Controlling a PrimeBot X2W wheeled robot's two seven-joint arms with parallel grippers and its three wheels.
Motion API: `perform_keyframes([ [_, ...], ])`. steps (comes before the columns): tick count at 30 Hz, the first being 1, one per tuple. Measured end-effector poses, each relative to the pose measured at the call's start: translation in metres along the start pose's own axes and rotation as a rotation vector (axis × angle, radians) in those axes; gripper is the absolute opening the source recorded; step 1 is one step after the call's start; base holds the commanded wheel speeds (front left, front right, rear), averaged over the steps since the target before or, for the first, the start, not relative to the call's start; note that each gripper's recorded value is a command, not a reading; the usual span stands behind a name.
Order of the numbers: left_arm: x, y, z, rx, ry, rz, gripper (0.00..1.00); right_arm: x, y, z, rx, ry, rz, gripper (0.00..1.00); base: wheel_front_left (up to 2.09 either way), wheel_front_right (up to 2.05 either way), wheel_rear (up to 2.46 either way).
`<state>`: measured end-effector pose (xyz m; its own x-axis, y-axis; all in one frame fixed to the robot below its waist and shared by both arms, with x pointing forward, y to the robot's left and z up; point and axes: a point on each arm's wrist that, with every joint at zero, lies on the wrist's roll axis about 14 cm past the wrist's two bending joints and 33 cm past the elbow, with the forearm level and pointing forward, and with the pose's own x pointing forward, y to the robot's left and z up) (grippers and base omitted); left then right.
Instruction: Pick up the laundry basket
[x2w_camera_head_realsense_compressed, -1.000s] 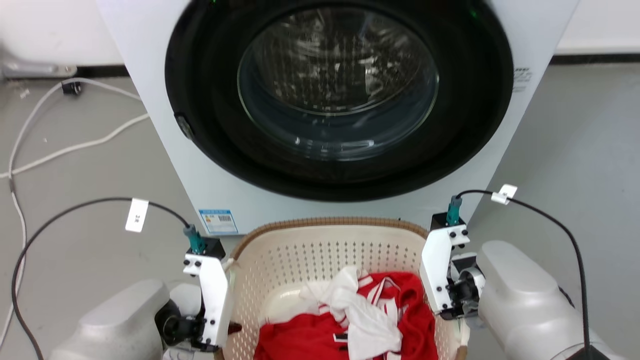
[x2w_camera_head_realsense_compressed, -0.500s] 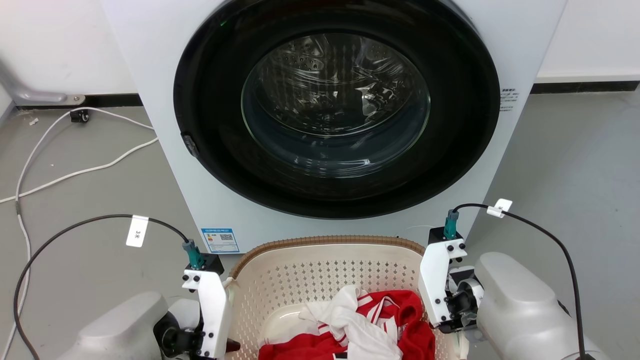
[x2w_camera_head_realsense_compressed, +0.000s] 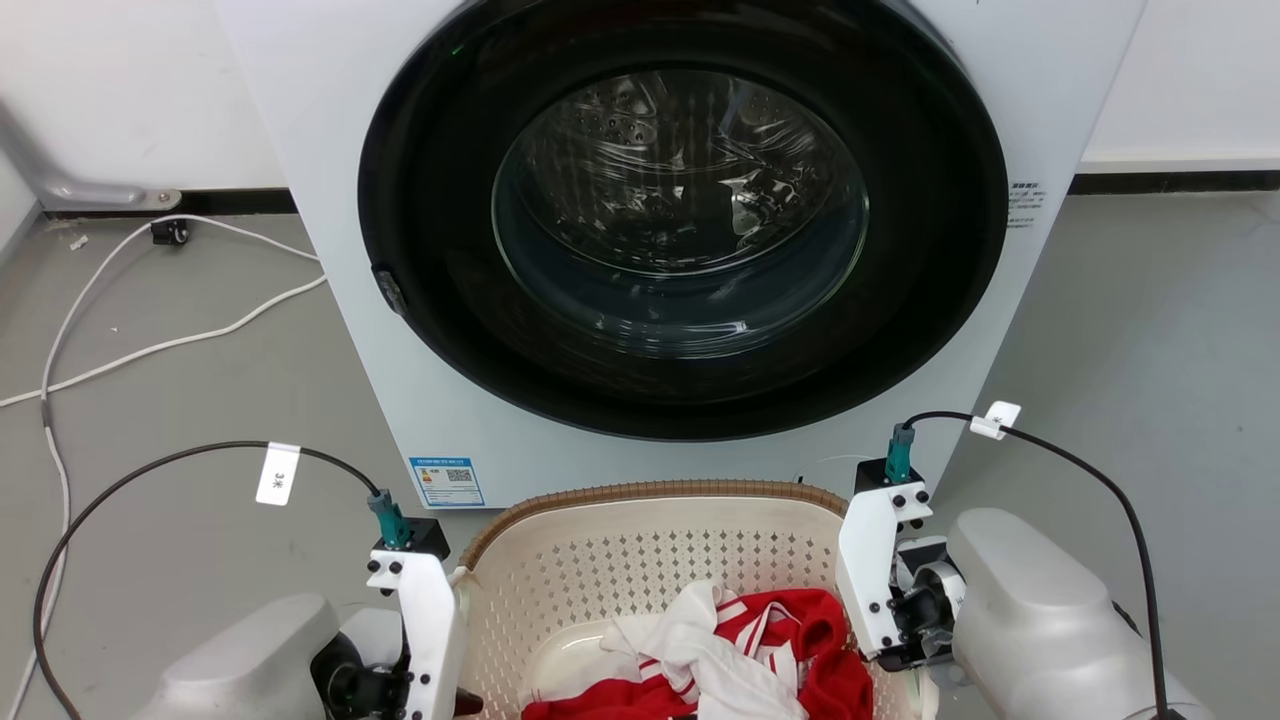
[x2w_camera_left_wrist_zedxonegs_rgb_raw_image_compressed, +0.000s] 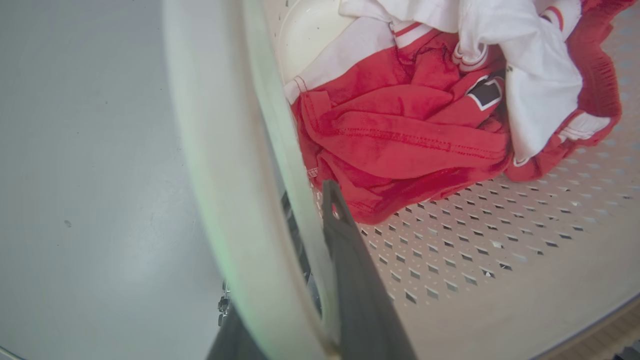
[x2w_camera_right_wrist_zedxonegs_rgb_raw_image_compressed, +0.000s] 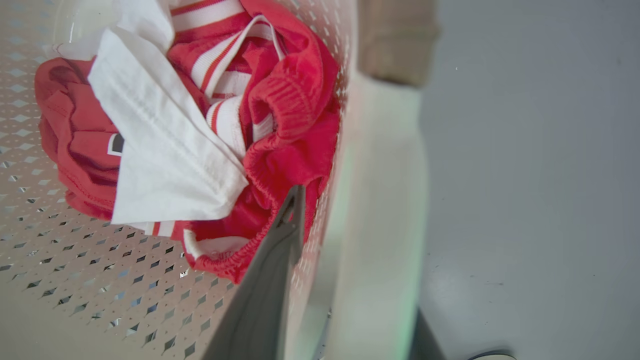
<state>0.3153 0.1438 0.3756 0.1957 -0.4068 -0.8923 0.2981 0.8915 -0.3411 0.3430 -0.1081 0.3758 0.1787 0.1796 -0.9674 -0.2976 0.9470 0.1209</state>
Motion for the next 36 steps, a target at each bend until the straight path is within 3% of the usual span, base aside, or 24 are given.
perform_keyframes([
  [36,0.0029,0.0021,-0.0012,-0.008,0.001,0.010,0.00,0.0000,-0.0002,0.0027,-0.002,-0.005,-0.001,0.00,0.00,0.00,0.00],
])
